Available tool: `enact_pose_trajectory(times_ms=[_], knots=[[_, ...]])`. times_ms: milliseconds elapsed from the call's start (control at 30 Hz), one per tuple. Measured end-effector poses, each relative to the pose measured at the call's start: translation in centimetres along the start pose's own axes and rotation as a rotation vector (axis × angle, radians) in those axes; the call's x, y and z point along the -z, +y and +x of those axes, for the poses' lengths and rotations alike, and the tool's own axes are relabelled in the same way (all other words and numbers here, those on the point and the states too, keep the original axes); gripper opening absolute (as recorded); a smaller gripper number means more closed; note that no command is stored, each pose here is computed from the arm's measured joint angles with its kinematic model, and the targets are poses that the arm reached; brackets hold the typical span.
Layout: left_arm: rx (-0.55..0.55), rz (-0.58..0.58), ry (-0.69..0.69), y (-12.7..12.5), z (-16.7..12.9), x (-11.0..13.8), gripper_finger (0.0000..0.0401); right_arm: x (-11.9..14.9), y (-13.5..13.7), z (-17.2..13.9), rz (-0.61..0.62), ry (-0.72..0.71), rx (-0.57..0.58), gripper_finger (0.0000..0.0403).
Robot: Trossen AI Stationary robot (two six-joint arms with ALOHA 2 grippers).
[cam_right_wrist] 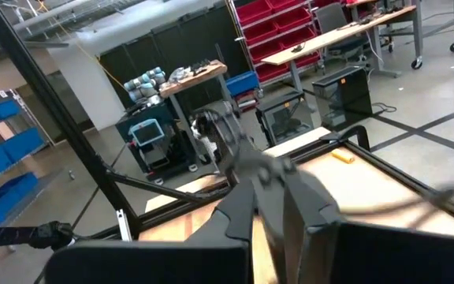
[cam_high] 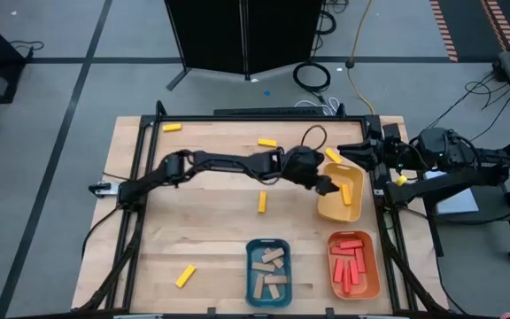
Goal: Sort blocks
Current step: Put the yellow block into the yellow bin
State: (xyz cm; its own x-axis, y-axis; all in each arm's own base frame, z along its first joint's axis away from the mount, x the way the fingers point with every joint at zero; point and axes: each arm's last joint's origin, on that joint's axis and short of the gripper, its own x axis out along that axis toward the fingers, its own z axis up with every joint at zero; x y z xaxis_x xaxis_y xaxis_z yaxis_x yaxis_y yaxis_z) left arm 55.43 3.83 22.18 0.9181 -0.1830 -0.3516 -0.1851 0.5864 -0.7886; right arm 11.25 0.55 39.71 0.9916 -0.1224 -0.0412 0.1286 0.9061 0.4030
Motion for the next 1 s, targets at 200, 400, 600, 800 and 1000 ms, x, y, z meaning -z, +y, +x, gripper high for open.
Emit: enact_pose_trajectory(times_ms=[200, 400, 600, 800, 1000], knots=[[-0.320, 0.365, 0.147, -1.2, -7.2, -3.1, 0.0277, -0.6, 0.2, -0.3, 0.003, -0.022, -0.005, 0.0000], [-0.542, 0.736, 0.425, 3.3, -14.1, -7.4, 0.0278, -0.3, 0.1, -0.1, -0.001, 0.002, 0.010, 0.0000], [-0.517, 0.884, 0.608, 9.6, -15.7, -9.6, 0.0278, 0.2, -0.1, 0.9, 0.003, 0.034, 0.083, 0.0000], [-0.487, 0.881, 0.591, 13.1, -16.4, -11.0, 0.0278, 0.9, -0.2, 2.6, 0.005, 0.061, 0.181, 0.0000], [-0.519, 0.865, 0.646, 13.1, -15.1, -9.7, 0.0278, 1.6, -0.1, 4.1, -0.007, 0.106, 0.208, 0.0000]])
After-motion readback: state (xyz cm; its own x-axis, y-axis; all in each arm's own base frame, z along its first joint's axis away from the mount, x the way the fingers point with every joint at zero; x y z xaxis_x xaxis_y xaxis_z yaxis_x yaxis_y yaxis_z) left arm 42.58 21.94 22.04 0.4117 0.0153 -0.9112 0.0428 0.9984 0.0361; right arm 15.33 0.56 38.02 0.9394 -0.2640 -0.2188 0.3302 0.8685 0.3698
